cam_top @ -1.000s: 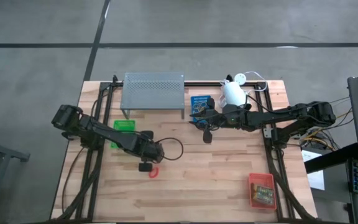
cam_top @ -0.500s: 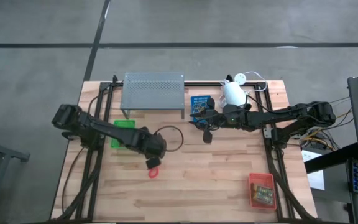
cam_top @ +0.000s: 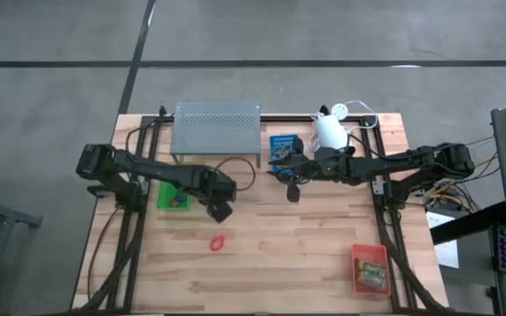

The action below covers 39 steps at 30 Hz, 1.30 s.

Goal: Pick & Place Office Desk Supplies
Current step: Put the blue spring rubber band into the green bin

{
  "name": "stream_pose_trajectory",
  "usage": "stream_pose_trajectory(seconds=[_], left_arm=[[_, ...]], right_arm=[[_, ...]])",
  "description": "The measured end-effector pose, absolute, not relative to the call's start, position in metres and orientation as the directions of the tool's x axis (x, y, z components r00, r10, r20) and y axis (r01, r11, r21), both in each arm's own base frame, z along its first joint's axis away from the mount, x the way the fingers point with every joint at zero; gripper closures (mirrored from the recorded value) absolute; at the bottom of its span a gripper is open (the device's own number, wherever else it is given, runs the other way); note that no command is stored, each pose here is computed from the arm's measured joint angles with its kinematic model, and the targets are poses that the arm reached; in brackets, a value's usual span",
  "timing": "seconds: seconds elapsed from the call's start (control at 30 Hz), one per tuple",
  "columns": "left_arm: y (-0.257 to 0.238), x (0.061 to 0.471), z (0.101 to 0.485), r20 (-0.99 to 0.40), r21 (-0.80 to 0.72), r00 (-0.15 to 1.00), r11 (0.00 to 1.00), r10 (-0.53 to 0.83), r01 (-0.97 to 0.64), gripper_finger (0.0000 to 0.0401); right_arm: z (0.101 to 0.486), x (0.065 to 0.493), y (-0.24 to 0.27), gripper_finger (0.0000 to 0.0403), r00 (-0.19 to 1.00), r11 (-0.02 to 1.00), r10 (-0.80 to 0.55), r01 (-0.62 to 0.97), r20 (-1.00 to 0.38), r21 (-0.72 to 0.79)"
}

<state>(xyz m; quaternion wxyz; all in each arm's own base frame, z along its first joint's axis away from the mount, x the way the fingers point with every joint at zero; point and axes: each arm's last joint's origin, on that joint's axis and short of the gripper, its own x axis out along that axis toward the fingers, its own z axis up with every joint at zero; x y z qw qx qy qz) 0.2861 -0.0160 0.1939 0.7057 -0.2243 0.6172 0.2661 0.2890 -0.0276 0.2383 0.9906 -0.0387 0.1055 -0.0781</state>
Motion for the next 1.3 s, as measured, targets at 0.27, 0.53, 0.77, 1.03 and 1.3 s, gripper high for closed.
stream_pose_trajectory(seconds=[0.27,0.53,0.77,1.03,1.3], left_arm=[[0.005,0.28,0.193,-1.0,-0.006,0.022,0.616,0.018,-0.787,0.013],[0.003,0.28,0.19,-1.0,-0.019,0.03,0.667,0.005,-0.744,0.0137],[0.0,0.27,0.165,-0.996,-0.076,0.024,0.674,-0.086,-0.735,0.0161],[0.0,0.266,0.156,-0.994,-0.095,0.029,0.677,-0.108,-0.73,0.0173],[0.003,0.267,0.155,-0.996,-0.083,0.05,0.674,-0.068,-0.734,0.0173]], right_arm=[[0.238,0.289,-0.028,0.0275,0.965,0.985,-0.163,0.147,-0.203,-0.093],[0.238,0.289,-0.028,0.0275,0.965,0.985,-0.164,0.147,-0.203,-0.093],[0.238,0.289,-0.028,0.0275,0.965,0.985,-0.163,0.147,-0.203,-0.093],[0.238,0.289,-0.028,0.0275,0.965,0.985,-0.163,0.147,-0.203,-0.093],[0.238,0.289,-0.028,0.0275,0.965,0.985,-0.163,0.147,-0.203,-0.093]])
